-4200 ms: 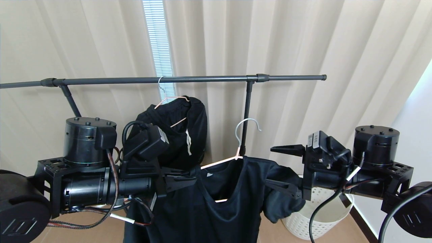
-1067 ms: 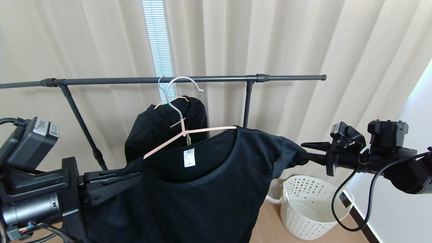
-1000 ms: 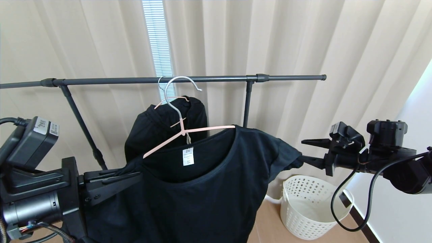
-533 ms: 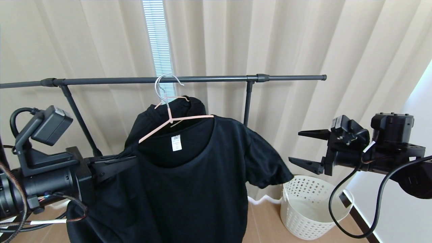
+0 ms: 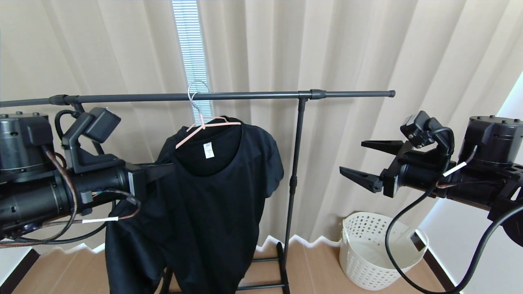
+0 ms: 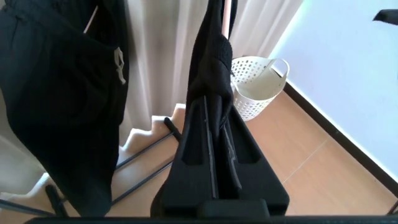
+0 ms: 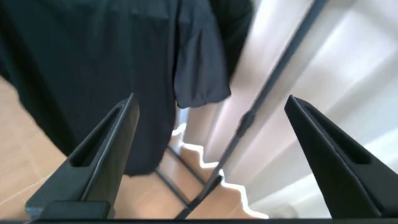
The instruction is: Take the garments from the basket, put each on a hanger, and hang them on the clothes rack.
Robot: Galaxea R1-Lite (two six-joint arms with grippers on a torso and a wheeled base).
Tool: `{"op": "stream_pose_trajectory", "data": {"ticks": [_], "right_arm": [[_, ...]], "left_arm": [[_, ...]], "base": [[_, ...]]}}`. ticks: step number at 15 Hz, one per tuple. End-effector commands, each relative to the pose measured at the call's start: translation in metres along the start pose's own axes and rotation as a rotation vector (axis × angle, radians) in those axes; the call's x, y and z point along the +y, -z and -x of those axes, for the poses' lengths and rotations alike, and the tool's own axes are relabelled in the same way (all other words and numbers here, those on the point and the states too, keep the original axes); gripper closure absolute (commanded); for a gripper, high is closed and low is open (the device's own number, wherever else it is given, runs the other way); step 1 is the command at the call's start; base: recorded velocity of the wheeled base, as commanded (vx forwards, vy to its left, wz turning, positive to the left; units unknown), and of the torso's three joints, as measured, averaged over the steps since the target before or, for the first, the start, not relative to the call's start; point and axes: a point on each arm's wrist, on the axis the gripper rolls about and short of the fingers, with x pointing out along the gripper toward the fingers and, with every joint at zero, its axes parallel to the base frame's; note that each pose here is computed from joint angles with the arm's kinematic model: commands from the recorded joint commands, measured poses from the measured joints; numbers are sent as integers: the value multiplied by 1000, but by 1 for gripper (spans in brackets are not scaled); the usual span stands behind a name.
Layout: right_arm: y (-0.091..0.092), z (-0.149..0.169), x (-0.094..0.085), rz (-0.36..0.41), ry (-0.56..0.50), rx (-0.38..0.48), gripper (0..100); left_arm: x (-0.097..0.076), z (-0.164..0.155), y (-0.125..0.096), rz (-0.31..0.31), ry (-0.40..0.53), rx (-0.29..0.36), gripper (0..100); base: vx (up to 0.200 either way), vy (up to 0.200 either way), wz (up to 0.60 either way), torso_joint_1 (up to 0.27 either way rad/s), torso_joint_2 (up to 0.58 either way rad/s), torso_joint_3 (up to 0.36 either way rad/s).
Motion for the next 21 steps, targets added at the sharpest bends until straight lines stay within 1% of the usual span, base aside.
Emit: {"op": "stream_pose_trajectory", "data": {"ticks": [1,3,6,7,9,11,13,17,21], "right_arm": [[-9,-2,9,12,-6,-23,0],[-9,-2,9,12,-3,-22,0],[-9,-2,9,12,-3,-22,0],[-8,-3,8,12,-3,-21,0],[-8,-3,8,11,0,-19,0],[-6,-5,8,8,-2,-13,0],[-5,-6,7,7,-3,-11,0],[-5,-6,7,7,-2,-8,0],[-4,-5,8,6,-2,-6,0]], "left_arm": [[2,-24,-3,-1,-12,24,100],[1,-46,-8,-12,-48,29,100],[4,-74,-10,-15,-95,46,100],[9,-93,-10,-7,-114,57,100],[11,-116,-13,37,-113,45,100],[16,-133,-15,39,-113,37,100],[19,-144,-13,47,-114,41,100],[26,-162,-15,107,-119,26,100],[27,-167,-20,105,-116,2,100]], "base": [[0,0,0,0,0,0],[0,0,0,0,0,0],[0,0,0,0,0,0],[0,0,0,0,0,0],[0,0,0,0,0,0],[0,0,0,0,0,0],[0,0,0,0,0,0],[0,0,0,0,0,0],[0,0,0,0,0,0]]}}
